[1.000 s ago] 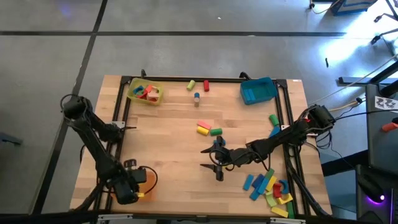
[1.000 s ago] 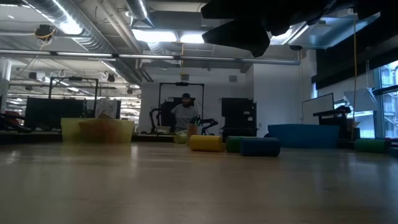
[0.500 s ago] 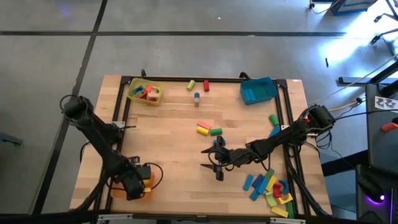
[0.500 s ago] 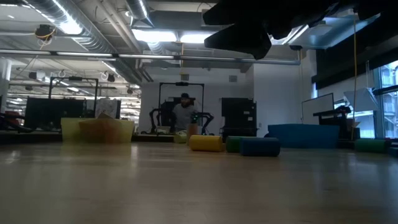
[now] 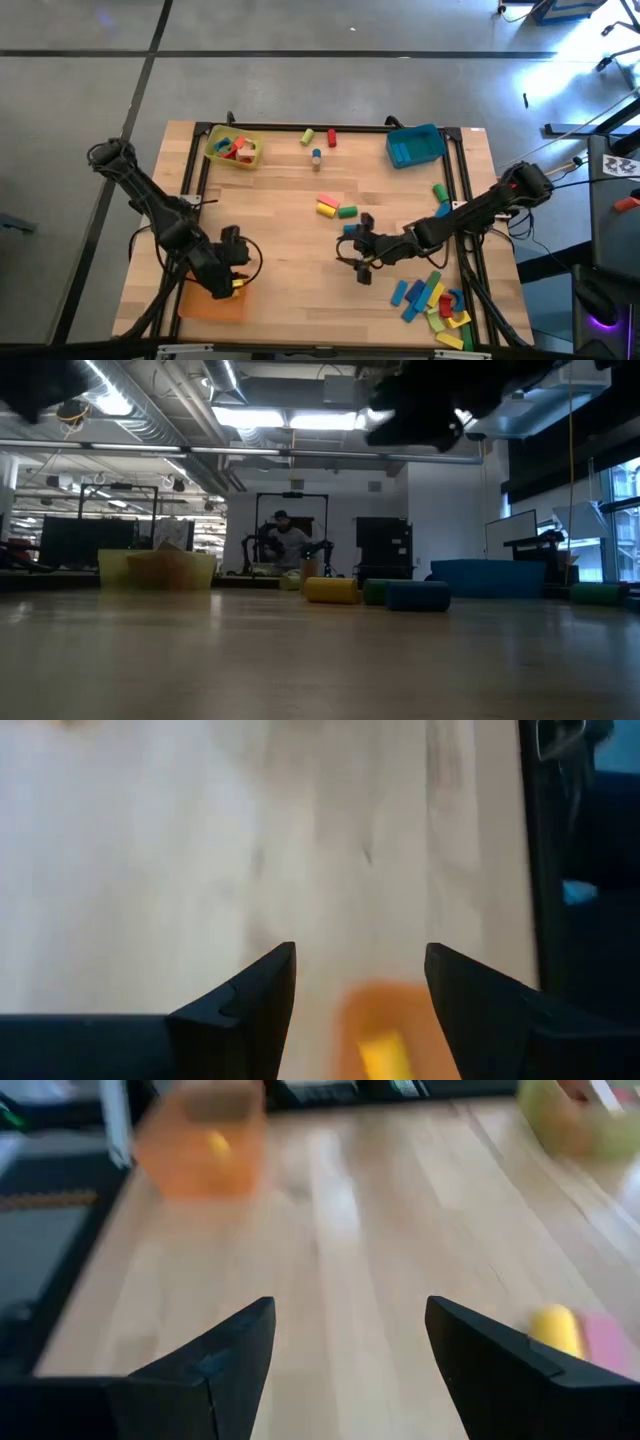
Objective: Sort blocks by size
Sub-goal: Put the blue cylindrical block into the light orange bin
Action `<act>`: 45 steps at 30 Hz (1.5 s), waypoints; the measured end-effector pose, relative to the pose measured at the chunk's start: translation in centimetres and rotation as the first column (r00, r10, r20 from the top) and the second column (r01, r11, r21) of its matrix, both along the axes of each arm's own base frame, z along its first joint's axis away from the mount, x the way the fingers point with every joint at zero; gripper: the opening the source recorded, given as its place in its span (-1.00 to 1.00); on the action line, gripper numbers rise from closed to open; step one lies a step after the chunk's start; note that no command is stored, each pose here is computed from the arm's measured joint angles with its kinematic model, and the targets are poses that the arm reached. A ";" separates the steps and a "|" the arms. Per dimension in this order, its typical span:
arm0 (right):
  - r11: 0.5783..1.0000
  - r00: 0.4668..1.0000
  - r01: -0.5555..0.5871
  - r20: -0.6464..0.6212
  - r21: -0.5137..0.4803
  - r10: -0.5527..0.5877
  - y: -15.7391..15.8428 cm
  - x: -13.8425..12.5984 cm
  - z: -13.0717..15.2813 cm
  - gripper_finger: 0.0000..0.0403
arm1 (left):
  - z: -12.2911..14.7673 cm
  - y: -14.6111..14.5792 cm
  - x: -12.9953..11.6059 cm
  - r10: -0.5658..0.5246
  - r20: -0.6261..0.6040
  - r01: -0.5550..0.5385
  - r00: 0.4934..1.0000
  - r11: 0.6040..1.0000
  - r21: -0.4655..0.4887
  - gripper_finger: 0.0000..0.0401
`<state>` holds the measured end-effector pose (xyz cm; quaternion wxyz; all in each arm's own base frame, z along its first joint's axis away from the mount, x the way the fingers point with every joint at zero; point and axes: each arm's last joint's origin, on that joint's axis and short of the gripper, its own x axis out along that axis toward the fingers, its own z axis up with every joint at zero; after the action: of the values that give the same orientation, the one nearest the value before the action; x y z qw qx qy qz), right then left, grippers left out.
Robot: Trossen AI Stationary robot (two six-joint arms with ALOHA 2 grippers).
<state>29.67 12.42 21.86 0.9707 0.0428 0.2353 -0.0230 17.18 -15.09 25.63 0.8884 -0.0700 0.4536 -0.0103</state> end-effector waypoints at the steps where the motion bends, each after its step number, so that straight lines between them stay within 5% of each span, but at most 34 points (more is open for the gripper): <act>1: 1.000 1.000 0.008 -0.031 -0.014 -0.008 -0.2 -0.4 0.1 0.30 | 0.1 0.1 0.2 -0.011 0.021 0.010 1.000 1.000 0.021 0.03; 13: 0.963 0.932 0.074 -0.326 -0.260 -0.160 -2.1 -2.1 -2.9 0.30 | 0.5 2.2 3.3 -0.096 0.138 0.070 0.986 0.981 0.181 0.02; 20: 0.977 0.875 0.098 -0.452 -0.189 -0.175 -5.6 -1.3 -6.2 0.30 | -0.2 3.2 4.4 -0.105 0.192 0.063 0.976 0.975 0.211 0.02; 25: 0.993 0.886 0.076 -0.450 -0.091 -0.110 -7.0 -1.0 -7.4 0.30 | -1.8 3.9 4.4 -0.066 0.186 0.029 0.980 0.980 0.196 0.02; 30: 0.993 0.897 0.068 -0.431 -0.097 -0.103 -7.4 -1.1 -8.1 0.27 | -3.5 4.0 4.1 -0.042 0.193 0.009 0.980 0.985 0.173 0.02; 45: 0.990 0.893 0.084 -0.433 -0.109 -0.124 -7.5 -1.1 -11.1 -0.24 | -5.4 4.2 3.9 -0.018 0.250 -0.014 0.968 0.992 0.126 0.02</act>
<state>28.61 4.89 10.78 0.8910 0.0065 0.4441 -0.0942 21.06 -10.94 20.25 0.9413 -0.0110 0.3374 0.0089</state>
